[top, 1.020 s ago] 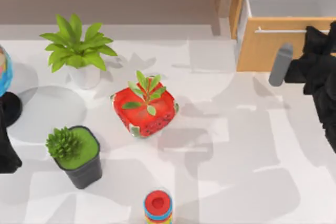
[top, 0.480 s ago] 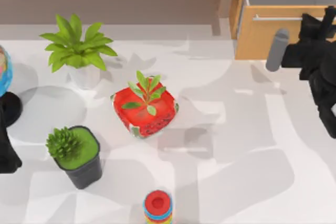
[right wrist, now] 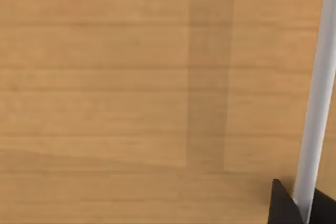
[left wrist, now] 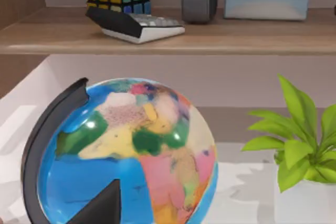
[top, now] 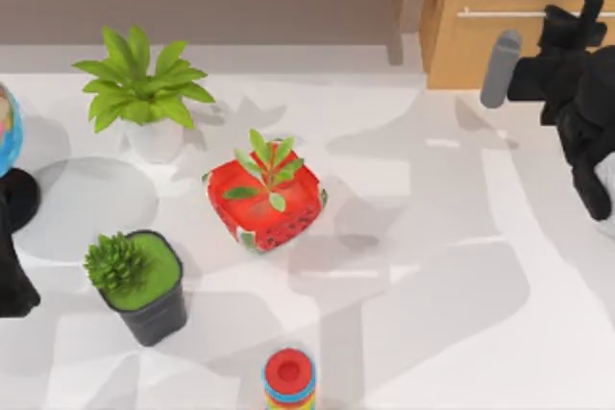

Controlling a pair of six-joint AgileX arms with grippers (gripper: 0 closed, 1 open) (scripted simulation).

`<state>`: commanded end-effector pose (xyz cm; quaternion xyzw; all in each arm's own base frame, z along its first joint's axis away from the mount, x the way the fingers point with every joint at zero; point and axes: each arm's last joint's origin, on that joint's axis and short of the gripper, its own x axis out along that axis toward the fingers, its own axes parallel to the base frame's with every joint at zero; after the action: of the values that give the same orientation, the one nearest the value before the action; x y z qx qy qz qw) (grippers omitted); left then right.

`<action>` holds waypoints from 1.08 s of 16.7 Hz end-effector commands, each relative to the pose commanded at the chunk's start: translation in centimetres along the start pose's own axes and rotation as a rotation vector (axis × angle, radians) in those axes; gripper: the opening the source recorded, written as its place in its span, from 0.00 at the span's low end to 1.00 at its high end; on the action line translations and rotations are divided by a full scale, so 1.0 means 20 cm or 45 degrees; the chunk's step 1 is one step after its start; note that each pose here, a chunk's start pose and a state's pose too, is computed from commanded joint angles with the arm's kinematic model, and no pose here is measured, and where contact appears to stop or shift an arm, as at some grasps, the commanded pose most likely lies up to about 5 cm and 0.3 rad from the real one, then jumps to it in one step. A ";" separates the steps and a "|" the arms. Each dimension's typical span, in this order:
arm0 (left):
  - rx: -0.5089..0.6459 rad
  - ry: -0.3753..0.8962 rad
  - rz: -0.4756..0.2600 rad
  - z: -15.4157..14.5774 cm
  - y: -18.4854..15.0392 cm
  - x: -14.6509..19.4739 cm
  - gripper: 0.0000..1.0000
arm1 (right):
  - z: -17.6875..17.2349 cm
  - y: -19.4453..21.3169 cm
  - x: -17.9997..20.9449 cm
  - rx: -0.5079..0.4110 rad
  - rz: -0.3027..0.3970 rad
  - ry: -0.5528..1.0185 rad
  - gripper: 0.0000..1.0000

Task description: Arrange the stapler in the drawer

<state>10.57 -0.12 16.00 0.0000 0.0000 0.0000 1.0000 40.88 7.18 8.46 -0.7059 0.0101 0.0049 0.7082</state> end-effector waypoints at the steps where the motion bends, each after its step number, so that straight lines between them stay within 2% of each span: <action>1: 0.000 0.000 0.000 0.00 0.00 0.00 1.00 | 0.00 0.00 0.04 0.000 0.000 -0.001 0.00; 5: 0.000 0.000 0.000 0.00 0.00 0.00 1.00 | 0.00 -0.02 0.14 0.002 -0.013 0.000 0.00; 9: 0.000 0.000 0.000 0.00 0.00 0.00 1.00 | 0.00 -0.02 0.15 0.003 -0.015 0.001 0.00; 18: 0.000 0.000 0.000 0.00 0.00 0.00 1.00 | 0.00 -0.02 0.15 0.003 -0.015 0.001 0.68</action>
<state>10.57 -0.12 16.00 0.0000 0.0000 0.0000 1.0000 43.93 7.08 8.84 -0.7052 0.0061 0.0006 0.7090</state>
